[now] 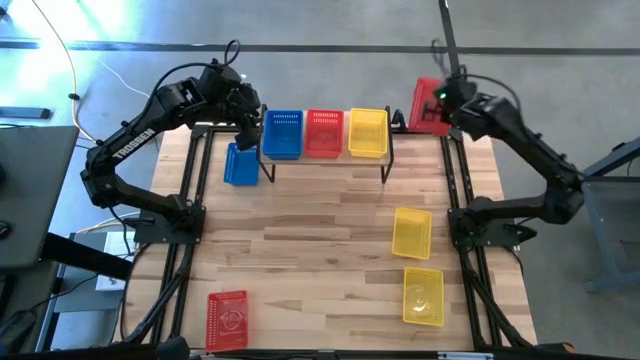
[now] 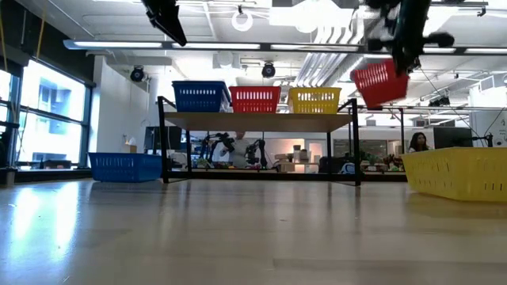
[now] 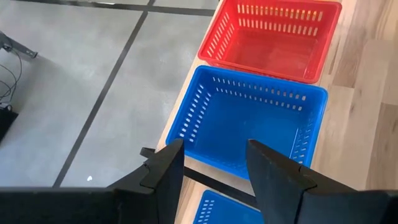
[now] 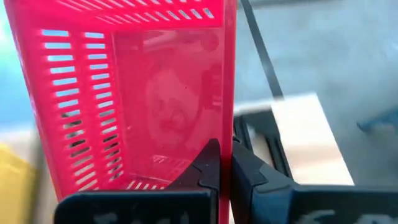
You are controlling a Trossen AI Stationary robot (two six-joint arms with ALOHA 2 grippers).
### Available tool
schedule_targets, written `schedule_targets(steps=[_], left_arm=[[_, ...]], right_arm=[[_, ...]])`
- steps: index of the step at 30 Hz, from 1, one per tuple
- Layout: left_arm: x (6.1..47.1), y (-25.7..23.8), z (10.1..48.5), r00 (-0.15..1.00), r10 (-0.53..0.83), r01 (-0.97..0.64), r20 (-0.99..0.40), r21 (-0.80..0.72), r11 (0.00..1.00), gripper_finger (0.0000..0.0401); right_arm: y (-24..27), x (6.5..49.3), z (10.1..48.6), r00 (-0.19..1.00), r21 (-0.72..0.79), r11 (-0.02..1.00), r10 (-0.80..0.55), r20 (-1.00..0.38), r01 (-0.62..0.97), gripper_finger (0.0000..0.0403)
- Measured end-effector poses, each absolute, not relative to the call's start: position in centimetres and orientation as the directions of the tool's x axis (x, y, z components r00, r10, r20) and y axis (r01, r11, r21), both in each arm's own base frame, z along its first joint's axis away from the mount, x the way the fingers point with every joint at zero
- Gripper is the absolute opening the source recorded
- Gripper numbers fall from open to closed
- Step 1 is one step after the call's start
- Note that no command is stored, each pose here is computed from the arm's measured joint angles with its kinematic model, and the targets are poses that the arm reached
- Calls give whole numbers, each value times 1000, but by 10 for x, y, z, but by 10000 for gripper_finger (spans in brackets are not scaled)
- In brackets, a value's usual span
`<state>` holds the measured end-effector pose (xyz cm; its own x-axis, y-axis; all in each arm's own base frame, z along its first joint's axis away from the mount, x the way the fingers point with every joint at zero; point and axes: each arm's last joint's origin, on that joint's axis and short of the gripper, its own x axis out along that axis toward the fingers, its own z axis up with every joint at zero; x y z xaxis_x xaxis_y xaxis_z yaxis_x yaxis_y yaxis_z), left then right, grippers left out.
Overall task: Stack baskets on shelf by color
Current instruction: Stack the top red bin on top of the red bin on the shelf
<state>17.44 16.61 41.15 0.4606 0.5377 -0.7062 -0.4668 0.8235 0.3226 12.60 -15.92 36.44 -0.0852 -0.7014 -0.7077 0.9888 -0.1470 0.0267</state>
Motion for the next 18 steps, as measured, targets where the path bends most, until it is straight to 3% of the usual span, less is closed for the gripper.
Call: schedule_targets(steps=[10, 18], left_arm=[[174, 166, 411, 457, 541, -468, -706, 326, 821, 161], [174, 166, 411, 450, 547, -459, -706, 342, 820, 161]], right_arm=[[-145, 130, 451, 143, 286, 12, -886, -442, 958, 0], [-142, 162, 469, 333, 414, 167, -868, -368, 895, 0]])
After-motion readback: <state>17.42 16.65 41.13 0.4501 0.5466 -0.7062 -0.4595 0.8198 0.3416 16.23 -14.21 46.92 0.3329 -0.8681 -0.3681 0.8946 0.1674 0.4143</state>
